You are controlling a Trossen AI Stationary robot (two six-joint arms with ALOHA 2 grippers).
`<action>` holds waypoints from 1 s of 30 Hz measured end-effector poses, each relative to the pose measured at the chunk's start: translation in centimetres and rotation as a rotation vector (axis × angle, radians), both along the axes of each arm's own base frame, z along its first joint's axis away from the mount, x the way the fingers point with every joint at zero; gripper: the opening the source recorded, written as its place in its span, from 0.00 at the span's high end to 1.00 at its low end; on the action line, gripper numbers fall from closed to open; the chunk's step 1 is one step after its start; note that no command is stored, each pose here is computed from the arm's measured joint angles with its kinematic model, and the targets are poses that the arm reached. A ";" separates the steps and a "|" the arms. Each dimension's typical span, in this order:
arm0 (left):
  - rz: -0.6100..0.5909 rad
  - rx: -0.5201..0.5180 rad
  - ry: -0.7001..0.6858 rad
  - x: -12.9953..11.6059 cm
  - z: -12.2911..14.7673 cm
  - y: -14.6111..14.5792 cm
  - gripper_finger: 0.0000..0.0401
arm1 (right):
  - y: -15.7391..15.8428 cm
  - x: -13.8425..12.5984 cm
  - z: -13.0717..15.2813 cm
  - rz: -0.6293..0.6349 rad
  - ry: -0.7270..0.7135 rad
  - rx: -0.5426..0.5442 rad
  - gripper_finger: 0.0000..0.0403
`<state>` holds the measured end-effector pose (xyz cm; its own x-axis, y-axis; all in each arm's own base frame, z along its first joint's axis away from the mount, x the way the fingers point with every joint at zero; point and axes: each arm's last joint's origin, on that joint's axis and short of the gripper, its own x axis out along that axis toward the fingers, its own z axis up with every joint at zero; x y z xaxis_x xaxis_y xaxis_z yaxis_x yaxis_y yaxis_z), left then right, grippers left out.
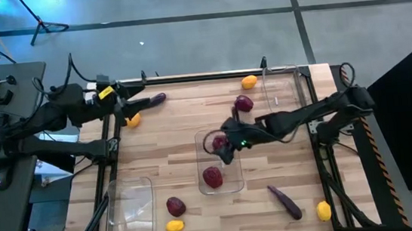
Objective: Sort produce into baskets
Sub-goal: Put the red apple into the middle transparent bin
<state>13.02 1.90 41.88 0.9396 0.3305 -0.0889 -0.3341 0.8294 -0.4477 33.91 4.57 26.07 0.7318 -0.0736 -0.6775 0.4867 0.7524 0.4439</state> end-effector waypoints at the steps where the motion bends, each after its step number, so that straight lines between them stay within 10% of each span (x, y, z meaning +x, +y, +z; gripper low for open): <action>1: 0.000 -0.005 0.003 0.0 0.0 0.0 0.07 | -0.3 0.1 -0.2 -0.017 0.008 0.012 0.17; 30: -0.263 0.074 0.130 3.7 -1.4 -2.0 0.07 | -3.4 0.7 -0.4 -0.211 -0.023 0.200 0.04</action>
<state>16.68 -0.12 40.44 0.9761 0.0870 -0.1991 -0.1537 0.9240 -0.3502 34.64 1.19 25.69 0.7297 -0.0924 -0.6775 0.6114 0.5317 0.5860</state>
